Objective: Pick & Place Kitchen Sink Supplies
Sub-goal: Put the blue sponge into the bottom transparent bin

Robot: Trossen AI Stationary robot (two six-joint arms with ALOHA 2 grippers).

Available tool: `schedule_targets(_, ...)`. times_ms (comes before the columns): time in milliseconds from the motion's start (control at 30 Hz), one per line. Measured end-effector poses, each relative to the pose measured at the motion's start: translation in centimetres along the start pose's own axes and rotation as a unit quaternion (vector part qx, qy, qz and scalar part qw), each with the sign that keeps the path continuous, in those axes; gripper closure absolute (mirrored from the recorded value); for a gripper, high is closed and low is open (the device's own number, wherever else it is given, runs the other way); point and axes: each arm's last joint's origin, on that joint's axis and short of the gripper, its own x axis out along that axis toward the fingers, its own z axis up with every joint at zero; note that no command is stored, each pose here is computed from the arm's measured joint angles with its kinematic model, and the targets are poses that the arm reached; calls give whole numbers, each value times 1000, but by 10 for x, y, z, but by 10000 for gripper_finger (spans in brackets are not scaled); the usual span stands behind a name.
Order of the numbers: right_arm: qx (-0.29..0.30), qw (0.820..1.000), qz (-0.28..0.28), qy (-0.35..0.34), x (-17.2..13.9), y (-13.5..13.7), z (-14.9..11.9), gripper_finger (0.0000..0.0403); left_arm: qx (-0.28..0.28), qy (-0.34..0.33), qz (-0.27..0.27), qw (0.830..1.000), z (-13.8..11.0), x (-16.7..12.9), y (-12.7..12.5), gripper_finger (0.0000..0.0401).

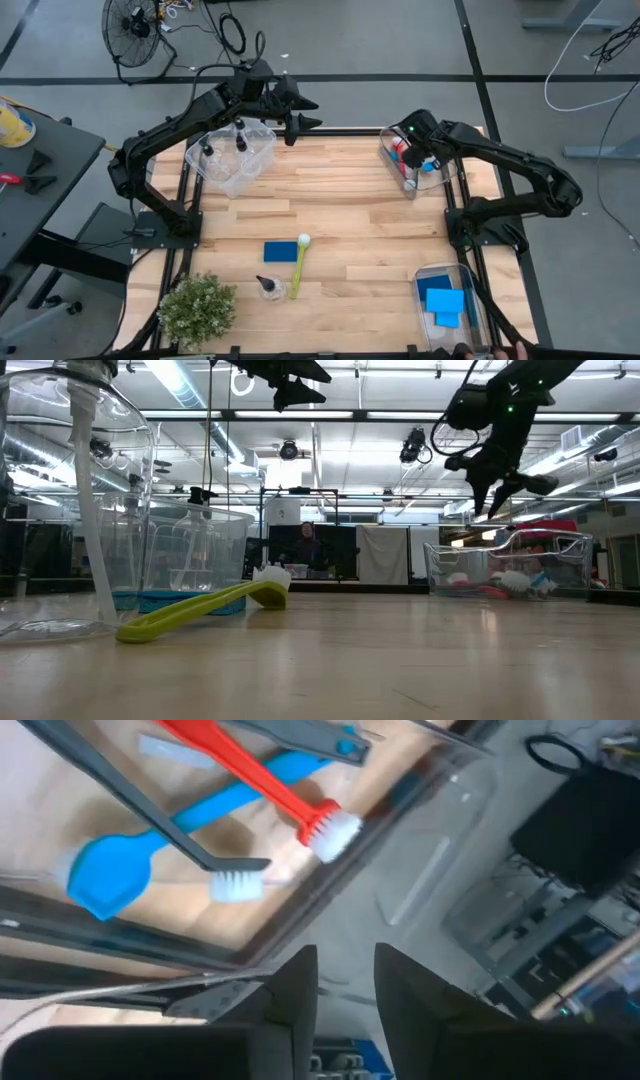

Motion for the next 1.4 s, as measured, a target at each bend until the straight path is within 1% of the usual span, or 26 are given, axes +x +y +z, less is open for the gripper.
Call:
schedule_targets(67,15,1000,-16,-2,-6,0,-2,300,0,0,0,1000,0,0,0,138)
schedule_targets(133,42,998,-34,-16,-13,1,-3,300,0,0,0,1000,0,0,0,138)
schedule_targets(233,74,993,-62,-75,-26,2,0,300,0,0,0,1000,0,0,0,138)
schedule_targets(367,151,970,-107,-157,-42,-2,7,300,0,1,0,1000,0,0,0,138)
schedule_targets(467,221,944,-145,-199,-52,-9,12,300,-1,3,0,1000,-1,0,0,138)
schedule_targets(533,269,919,-161,-238,-58,-14,16,300,-1,3,-1,1000,-1,0,0,138)
schedule_targets(633,341,871,-159,-315,-66,-20,23,300,-2,2,-28,1000,-1,0,-2,138)
schedule_targets(767,413,789,-113,-441,-77,-26,32,300,-7,12,-62,998,-3,0,-4,138)
schedule_targets(867,460,727,-73,-505,-84,-32,37,300,-12,37,-66,997,-8,0,-6,138)
schedule_targets(900,474,711,-63,-515,-86,-33,39,300,-12,47,-66,997,-10,0,-7,139)
schedule_targets(933,485,700,-51,-521,-87,-34,43,300,-14,56,-66,996,-12,0,-7,141)
schedule_targets(967,491,693,-41,-526,-87,-35,47,300,-16,65,-67,996,-13,0,-8,144)
schedule_targets(1000,489,692,-35,-529,-87,-35,52,300,-19,71,-66,995,-15,0,-8,150)
schedule_targets(1100,473,704,-14,-530,-83,-36,67,300,-19,88,-70,993,-18,0,-11,174)
schedule_targets(1267,454,722,20,-521,-72,-36,91,300,11,117,-89,989,-22,-6,-19,224)
schedule_targets(1400,459,724,48,-512,-63,-37,106,300,15,163,-95,982,-31,-12,-20,258)
